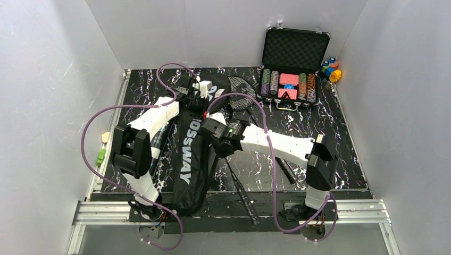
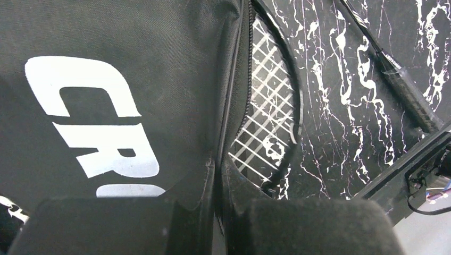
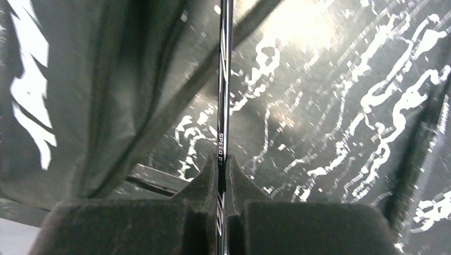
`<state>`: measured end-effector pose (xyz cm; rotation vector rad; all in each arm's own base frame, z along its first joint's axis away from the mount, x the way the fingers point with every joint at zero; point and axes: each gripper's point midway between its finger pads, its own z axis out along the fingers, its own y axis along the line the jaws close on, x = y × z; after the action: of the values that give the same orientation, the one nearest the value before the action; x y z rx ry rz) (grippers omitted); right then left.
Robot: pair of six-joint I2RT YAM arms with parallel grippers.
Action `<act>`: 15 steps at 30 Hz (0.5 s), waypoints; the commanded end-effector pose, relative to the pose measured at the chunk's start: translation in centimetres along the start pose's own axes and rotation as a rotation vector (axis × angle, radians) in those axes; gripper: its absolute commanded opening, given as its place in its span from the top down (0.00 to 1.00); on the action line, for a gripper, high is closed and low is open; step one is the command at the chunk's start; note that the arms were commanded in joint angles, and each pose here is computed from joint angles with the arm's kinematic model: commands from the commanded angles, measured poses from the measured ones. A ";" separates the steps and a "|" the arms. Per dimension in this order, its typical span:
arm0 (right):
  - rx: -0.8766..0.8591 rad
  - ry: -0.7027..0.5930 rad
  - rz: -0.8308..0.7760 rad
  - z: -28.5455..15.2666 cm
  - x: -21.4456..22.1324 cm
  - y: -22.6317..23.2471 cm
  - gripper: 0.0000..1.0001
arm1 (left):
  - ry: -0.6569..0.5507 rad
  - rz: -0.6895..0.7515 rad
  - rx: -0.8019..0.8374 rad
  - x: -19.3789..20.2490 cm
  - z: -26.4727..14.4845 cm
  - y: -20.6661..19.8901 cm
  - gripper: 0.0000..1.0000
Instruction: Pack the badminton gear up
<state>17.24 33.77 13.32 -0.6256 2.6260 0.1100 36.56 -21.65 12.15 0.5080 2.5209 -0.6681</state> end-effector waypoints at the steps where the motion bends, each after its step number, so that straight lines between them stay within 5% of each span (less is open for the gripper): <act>1: -0.211 -0.209 0.060 -1.3 -6.7 4.8 0.99 | -0.069 0.028 0.111 -1.2 -3.3 -3.5 1.00; 15: -0.334 -0.283 0.259 3.0 -11.1 2.8 0.99 | -0.049 0.055 0.240 -0.7 -4.9 -6.1 1.00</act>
<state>23.09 38.03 12.58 -0.3942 2.5574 0.4571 35.16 -22.26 14.60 0.5434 2.4705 -0.7771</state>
